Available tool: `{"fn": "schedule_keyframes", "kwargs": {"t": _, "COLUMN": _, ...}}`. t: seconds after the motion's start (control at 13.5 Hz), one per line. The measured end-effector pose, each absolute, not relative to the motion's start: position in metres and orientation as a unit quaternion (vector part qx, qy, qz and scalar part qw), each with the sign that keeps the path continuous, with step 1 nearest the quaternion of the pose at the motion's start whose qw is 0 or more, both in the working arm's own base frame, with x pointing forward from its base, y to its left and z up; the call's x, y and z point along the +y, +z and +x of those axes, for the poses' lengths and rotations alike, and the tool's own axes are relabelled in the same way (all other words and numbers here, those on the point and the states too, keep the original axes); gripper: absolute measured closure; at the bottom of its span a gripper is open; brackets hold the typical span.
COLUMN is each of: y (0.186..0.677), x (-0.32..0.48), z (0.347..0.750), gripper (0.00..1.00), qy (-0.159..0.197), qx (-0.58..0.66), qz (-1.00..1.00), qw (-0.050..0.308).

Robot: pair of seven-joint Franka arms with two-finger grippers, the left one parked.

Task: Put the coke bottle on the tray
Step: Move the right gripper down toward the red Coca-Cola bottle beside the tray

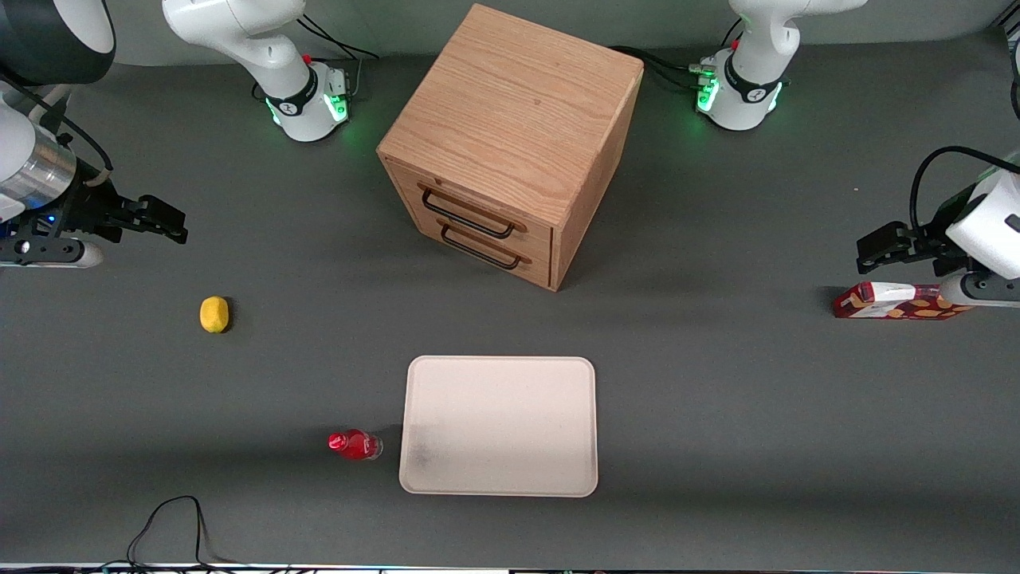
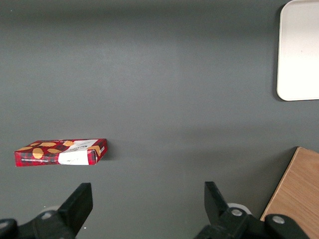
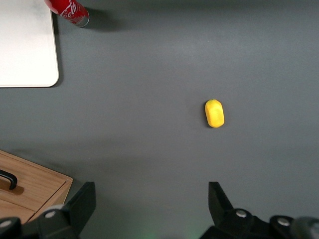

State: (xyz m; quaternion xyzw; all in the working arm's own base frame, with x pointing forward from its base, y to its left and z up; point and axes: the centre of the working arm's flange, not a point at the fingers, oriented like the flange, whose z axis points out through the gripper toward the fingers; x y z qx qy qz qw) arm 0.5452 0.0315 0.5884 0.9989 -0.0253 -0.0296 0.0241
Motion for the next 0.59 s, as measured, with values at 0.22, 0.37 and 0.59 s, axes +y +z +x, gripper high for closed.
{"fn": "schedule_keyframes", "kwargs": {"t": 0.22, "y": 0.591, "x": 0.032, "z": 0.545, "gripper": 0.0, "qy": -0.028, "qx": -0.027, "qz": 0.999, "qw": 0.017}}
{"fn": "schedule_keyframes", "kwargs": {"t": 0.37, "y": 0.596, "x": 0.033, "z": 0.549, "gripper": 0.0, "qy": -0.022, "qx": -0.027, "qz": 0.999, "qw": 0.017}}
{"fn": "schedule_keyframes", "kwargs": {"t": 0.59, "y": 0.607, "x": 0.046, "z": 0.575, "gripper": 0.0, "qy": -0.001, "qx": -0.018, "qz": 1.0, "qw": 0.005}}
